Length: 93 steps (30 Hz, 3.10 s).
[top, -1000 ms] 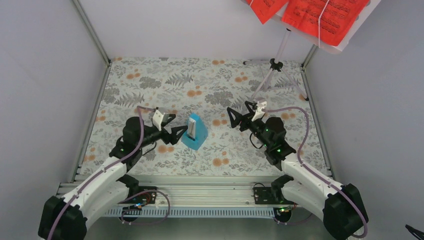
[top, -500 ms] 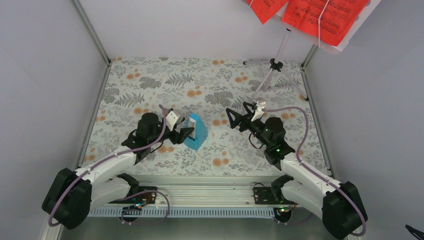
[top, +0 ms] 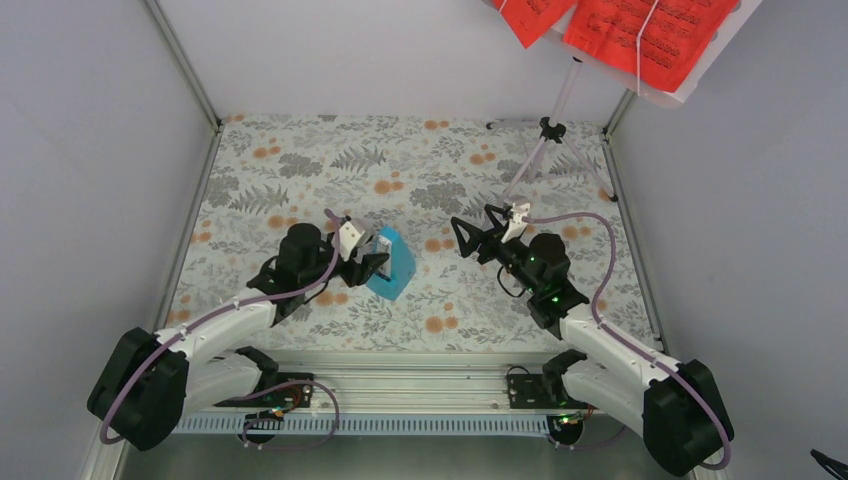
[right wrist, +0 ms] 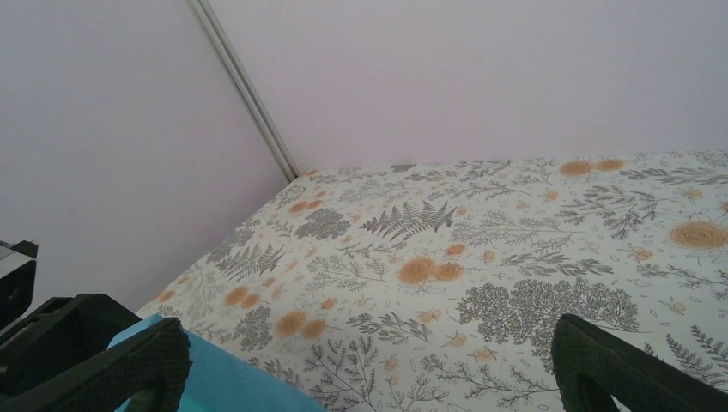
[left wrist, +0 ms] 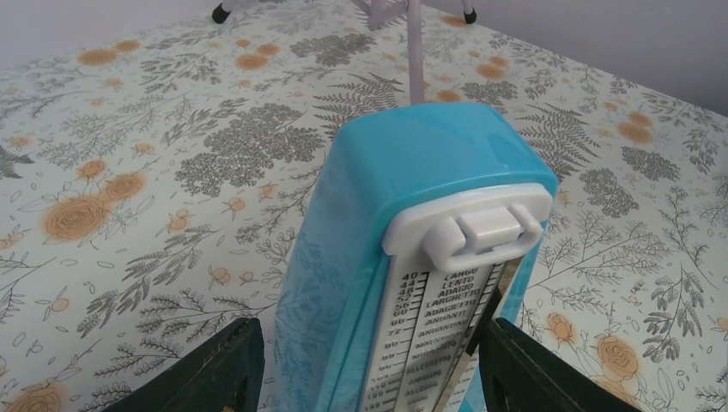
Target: Pack up the instrument practice props
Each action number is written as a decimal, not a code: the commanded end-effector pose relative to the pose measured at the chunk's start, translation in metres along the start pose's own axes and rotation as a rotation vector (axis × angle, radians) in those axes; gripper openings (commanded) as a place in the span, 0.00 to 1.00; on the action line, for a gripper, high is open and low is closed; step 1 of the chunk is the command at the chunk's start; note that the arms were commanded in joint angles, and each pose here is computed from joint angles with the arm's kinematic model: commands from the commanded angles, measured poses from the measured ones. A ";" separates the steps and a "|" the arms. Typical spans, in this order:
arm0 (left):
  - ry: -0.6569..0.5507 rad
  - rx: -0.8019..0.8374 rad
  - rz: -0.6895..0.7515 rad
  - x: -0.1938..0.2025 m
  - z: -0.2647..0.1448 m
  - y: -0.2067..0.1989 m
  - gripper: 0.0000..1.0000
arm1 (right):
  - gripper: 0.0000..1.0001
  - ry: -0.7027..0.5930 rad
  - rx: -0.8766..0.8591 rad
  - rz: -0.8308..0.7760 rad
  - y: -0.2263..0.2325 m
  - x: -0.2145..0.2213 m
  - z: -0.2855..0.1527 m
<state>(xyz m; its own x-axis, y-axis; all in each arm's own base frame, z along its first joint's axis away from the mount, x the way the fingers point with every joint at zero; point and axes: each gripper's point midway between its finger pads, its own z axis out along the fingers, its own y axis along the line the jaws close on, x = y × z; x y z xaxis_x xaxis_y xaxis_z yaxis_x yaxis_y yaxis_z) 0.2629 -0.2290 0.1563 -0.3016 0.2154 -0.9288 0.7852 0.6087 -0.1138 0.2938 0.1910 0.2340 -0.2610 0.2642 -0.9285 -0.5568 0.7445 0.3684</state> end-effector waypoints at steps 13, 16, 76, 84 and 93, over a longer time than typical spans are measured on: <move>-0.052 0.019 0.062 -0.019 0.003 -0.003 0.49 | 1.00 -0.010 -0.011 0.011 -0.001 -0.001 0.000; -0.049 0.021 0.060 -0.019 0.004 -0.004 0.47 | 1.00 -0.007 -0.009 0.013 -0.002 0.001 0.000; -0.205 -0.877 -0.642 -0.019 -0.142 0.155 1.00 | 1.00 0.329 0.135 -0.089 0.041 0.134 0.080; -0.156 -1.159 -0.854 0.039 -0.187 0.179 1.00 | 1.00 0.257 0.039 -0.129 0.065 0.088 0.063; -0.128 -1.476 -1.027 0.063 -0.248 0.177 1.00 | 1.00 0.179 0.004 -0.133 0.082 0.029 0.029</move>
<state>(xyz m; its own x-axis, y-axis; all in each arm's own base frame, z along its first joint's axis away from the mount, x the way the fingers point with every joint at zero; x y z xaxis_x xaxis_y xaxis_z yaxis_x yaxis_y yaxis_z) 0.2842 0.0482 0.1819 -0.2805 -0.5713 -0.7713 -0.5451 0.7562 -0.3619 0.2662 0.2859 0.2338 -0.3100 0.0766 -0.9476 -0.6027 0.7550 0.2582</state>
